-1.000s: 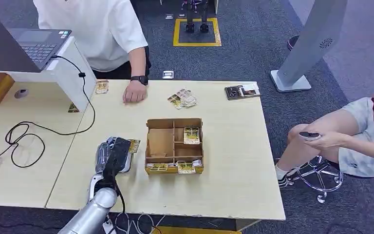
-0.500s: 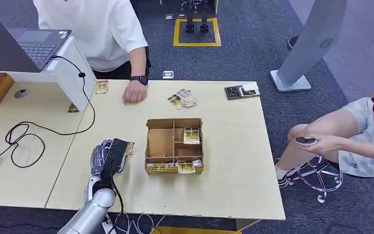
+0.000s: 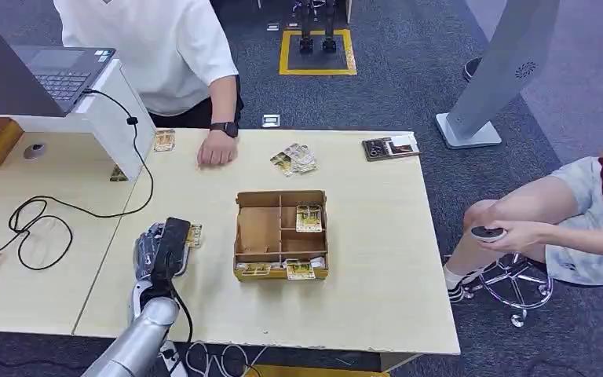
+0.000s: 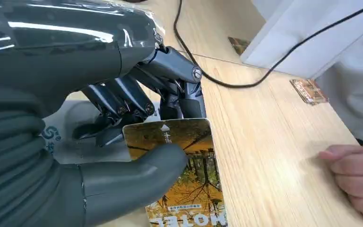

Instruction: Pass the card to the sensor for recognition and then transmit it.

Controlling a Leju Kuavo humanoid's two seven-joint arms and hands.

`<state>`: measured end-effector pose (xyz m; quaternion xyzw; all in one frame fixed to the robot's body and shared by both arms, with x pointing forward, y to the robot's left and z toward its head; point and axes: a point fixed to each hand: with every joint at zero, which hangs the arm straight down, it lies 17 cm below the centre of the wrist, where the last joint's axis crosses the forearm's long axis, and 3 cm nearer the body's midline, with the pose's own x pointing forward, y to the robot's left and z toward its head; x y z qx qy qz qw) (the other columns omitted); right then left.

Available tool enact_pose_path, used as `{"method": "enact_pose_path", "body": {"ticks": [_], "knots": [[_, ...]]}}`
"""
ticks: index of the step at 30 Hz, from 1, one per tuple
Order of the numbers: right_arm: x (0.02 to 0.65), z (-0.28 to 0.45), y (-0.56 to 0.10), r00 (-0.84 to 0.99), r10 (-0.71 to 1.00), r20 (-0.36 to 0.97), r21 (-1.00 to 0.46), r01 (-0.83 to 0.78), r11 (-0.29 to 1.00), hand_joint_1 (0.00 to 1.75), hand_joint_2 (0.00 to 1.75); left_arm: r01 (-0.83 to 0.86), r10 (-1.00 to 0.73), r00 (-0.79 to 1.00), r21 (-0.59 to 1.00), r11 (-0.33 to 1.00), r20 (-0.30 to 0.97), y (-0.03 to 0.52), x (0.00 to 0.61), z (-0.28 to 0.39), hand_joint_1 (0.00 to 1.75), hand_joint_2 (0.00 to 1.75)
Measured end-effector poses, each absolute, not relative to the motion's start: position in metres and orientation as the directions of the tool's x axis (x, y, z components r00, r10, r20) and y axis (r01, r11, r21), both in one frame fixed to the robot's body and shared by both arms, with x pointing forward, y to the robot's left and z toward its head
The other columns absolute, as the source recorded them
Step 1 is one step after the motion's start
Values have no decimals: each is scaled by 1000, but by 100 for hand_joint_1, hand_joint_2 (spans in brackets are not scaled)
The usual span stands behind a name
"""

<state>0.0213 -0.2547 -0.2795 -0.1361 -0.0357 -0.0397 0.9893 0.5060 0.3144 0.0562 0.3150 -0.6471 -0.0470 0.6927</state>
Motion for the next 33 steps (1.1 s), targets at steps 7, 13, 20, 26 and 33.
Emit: {"method": "enact_pose_path", "body": {"ticks": [7,13,20,26,33], "knots": [[22,-280,-255,994,-68,84,-267,89,960,0,175,-368,-496,176,524,768,850,331,507,57,175,175],[24,-279,-256,994,-65,91,-267,87,960,0,175,-391,-591,174,606,692,787,349,507,66,175,175],[25,-279,-256,994,-57,95,-265,80,961,0,175,-467,-644,175,639,612,745,378,501,82,175,175],[28,-279,-256,994,-49,99,-264,74,962,0,175,-546,-632,187,614,570,752,403,491,92,175,175],[29,-279,-255,994,-44,101,-259,69,963,0,175,-573,-671,215,648,501,709,415,481,100,175,175]]}}
